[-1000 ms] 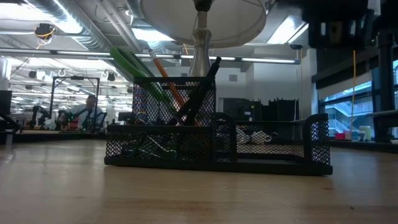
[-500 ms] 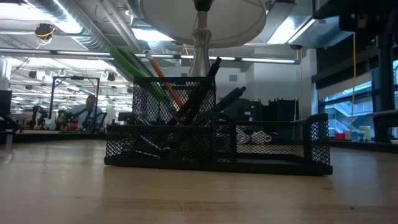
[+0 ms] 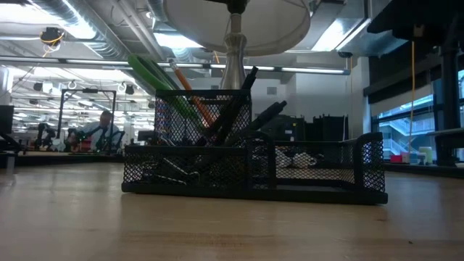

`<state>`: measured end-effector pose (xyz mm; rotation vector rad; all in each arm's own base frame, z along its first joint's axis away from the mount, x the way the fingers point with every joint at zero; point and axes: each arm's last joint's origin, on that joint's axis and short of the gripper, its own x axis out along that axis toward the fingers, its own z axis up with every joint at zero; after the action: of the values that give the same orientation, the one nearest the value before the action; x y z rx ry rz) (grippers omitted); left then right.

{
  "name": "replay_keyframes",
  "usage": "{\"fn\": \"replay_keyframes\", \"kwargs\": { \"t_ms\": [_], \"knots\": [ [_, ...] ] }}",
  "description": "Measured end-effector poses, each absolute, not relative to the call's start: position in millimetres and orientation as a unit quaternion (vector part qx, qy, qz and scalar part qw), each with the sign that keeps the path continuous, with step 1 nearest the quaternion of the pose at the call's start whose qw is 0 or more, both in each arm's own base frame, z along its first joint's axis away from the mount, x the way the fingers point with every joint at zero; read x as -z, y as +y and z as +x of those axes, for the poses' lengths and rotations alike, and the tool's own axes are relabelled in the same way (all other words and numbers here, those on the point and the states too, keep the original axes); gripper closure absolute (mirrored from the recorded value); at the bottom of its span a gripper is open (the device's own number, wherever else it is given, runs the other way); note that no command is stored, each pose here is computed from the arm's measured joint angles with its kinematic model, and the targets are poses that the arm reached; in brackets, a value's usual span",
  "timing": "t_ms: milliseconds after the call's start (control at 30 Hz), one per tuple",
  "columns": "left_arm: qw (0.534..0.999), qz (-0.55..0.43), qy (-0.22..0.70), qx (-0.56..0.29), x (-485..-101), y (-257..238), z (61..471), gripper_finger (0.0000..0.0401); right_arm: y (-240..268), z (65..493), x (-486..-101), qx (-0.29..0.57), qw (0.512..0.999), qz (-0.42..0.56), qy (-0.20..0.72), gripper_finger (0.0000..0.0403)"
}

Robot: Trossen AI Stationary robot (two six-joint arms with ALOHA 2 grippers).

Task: Pick and place office supplies into organizer
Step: Put the black pen into the black desk organizer

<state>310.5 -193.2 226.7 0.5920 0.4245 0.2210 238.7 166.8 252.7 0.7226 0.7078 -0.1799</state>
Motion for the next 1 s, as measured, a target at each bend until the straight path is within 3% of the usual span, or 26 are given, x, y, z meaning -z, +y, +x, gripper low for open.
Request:
{"fn": "replay_keyframes", "kwargs": {
  "t_ms": [367, 700, 1000],
  "knots": [
    [0.943, 0.143, 0.273, -0.127, -222, -183, 293, 0.0398, 149, 257, -244, 0.091, 0.900, 0.255, 0.343, 0.0169],
    [0.942, 0.062, 0.319, -0.080, -252, -173, 260, 0.0398, 123, 287, -221, 0.063, 0.905, 0.168, 0.386, 0.0169],
    [0.981, -0.038, 0.191, 0.023, -273, -155, 224, 0.0398, 115, 302, -210, 0.014, 0.917, 0.083, 0.390, 0.0169]
  ]
}}
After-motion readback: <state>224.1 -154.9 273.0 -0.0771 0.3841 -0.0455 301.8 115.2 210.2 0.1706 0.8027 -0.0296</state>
